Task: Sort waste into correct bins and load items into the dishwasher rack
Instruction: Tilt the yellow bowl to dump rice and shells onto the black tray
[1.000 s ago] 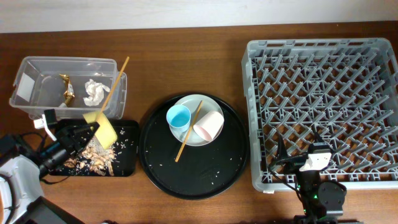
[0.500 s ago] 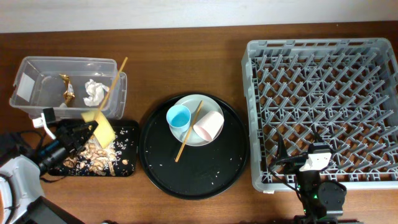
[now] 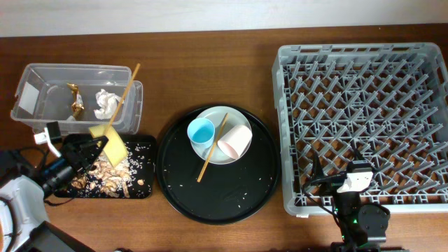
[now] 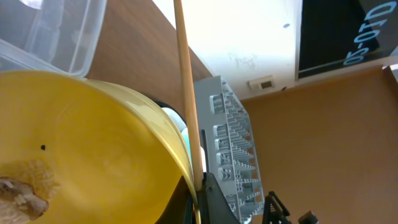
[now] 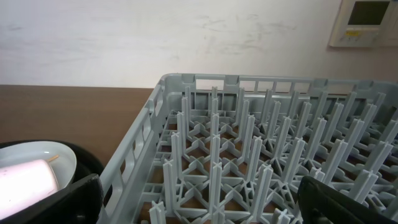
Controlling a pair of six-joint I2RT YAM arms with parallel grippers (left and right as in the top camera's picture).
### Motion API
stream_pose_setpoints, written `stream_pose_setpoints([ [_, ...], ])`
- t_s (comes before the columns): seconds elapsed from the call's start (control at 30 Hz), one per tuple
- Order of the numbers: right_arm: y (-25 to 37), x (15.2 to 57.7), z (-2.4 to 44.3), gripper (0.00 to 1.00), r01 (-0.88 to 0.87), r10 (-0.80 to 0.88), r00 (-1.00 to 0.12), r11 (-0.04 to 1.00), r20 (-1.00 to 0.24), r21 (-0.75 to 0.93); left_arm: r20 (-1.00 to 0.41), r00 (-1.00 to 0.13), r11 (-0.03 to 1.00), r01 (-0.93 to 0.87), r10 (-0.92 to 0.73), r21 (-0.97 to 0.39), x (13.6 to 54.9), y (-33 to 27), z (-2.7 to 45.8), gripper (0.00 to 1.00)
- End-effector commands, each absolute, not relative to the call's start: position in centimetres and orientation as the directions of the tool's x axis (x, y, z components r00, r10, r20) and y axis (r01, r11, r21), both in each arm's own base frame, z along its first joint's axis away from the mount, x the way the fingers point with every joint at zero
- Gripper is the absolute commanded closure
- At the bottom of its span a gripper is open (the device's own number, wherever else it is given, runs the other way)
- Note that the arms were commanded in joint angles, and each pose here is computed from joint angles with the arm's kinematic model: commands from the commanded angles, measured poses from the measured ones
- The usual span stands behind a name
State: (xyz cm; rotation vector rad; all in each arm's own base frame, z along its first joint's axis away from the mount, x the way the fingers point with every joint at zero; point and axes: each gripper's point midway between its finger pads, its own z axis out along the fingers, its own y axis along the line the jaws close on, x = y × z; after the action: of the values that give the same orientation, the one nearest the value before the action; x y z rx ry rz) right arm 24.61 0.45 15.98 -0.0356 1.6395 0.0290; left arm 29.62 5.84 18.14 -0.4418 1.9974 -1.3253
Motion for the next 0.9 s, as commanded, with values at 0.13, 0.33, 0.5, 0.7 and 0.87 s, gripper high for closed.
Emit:
stream_pose_setpoints([
  [0.13, 0.6, 24.6, 15.7, 0.02, -0.049, -0.009, -0.071, 0.999, -0.997, -0.006, -0.466, -0.597, 0.454, 0.184, -0.653, -0.872, 28.5, 8.6, 19.8, 1.0],
  [0.33, 0.6, 24.6, 15.7, 0.02, -0.049, -0.009, -0.071, 0.999, -0.997, -0.005, -0.467, -0.562, 0.384, 0.268, -0.683, -0.884, 28.2, 7.9, 21.4, 1.0],
  [0.5, 0.6, 24.6, 15.7, 0.02, -0.049, -0.009, -0.071, 0.999, -0.997, -0.006, -0.439, -0.558, 0.342, 0.276, -0.704, -0.898, 28.1, 7.7, 21.7, 1.0],
  [0.7, 0.6, 24.6, 15.7, 0.02, -0.049, -0.009, -0.071, 0.999, -0.997, -0.006, -0.383, -0.586, 0.32, 0.213, -0.714, -0.923, 28.5, 8.2, 20.7, 1.0],
  [0.87, 0.6, 24.6, 15.7, 0.02, -0.049, -0.009, -0.071, 0.999, -0.997, -0.005, -0.326, -0.604, 0.285, 0.167, -0.727, -0.944, 28.2, 7.9, 20.4, 1.0],
])
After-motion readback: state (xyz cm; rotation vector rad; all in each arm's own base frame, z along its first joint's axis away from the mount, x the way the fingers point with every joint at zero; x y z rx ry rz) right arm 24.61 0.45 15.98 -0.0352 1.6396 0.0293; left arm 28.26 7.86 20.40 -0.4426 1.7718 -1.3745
